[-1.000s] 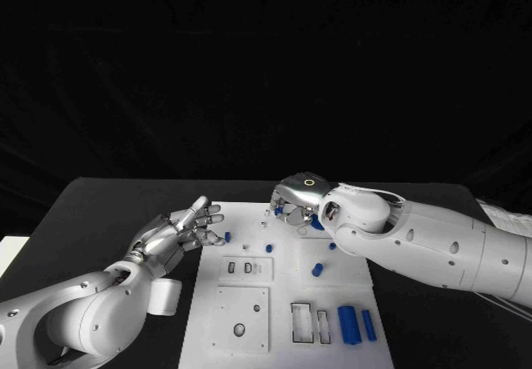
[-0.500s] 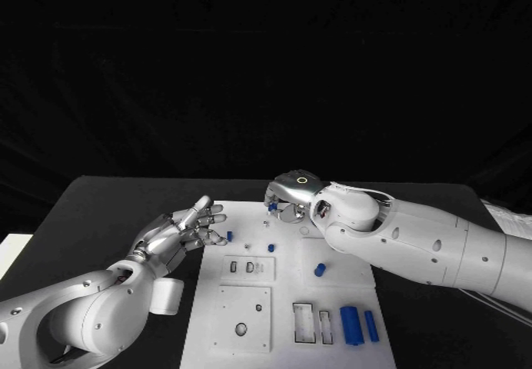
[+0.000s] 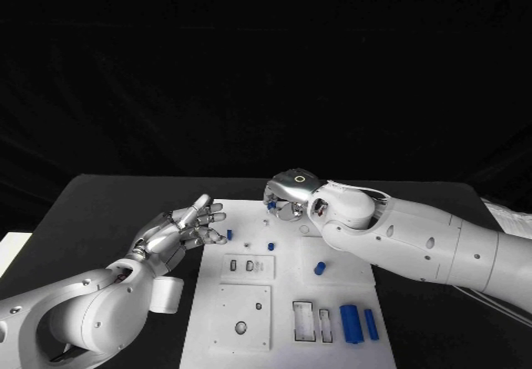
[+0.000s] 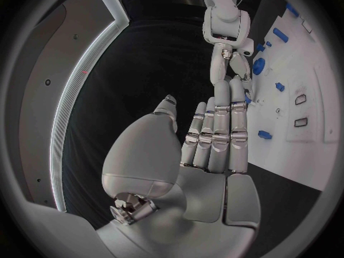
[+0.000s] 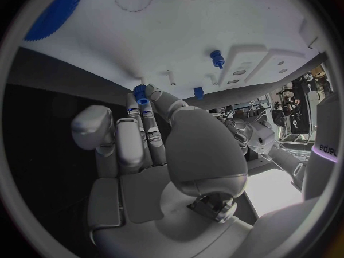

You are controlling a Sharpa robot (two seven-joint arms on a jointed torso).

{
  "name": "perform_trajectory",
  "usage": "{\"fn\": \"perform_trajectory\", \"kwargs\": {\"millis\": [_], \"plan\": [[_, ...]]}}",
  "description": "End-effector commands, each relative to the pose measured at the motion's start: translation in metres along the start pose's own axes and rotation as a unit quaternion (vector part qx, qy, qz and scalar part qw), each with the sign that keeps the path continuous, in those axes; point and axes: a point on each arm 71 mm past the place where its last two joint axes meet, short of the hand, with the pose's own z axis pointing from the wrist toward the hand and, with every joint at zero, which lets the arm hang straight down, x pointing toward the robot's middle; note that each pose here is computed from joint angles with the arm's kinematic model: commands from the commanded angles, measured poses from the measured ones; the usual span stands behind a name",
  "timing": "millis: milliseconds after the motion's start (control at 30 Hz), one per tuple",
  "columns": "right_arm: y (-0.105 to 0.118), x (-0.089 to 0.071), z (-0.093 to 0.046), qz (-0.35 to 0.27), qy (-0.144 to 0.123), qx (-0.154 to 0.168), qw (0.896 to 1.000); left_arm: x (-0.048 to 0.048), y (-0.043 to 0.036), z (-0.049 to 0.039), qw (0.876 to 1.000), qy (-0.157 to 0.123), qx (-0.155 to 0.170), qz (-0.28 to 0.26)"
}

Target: Assemble the parts on the task board

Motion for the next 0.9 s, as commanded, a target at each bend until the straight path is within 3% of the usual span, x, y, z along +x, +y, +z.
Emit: {"fn": "perform_trajectory", "kwargs": {"millis": [33, 500, 900], "plan": [[0.0005, 0.004, 0.0006, -0.009, 0.016, -0.002, 1.0, 0.0031, -0.0011, 0.0002, 1.0, 0.012, 0.002, -0.006], [0.0029, 0.0063, 0.002, -0.007, 0.021, -0.006, 1.0, 0.0029, -0.0013, 0.0003, 1.0, 0.012, 0.002, -0.006], [0.0015, 0.0111, 0.001, -0.009, 0.04, -0.001, 0.999, 0.0023, -0.0015, 0.0003, 1.0, 0.012, 0.002, -0.006]]}}
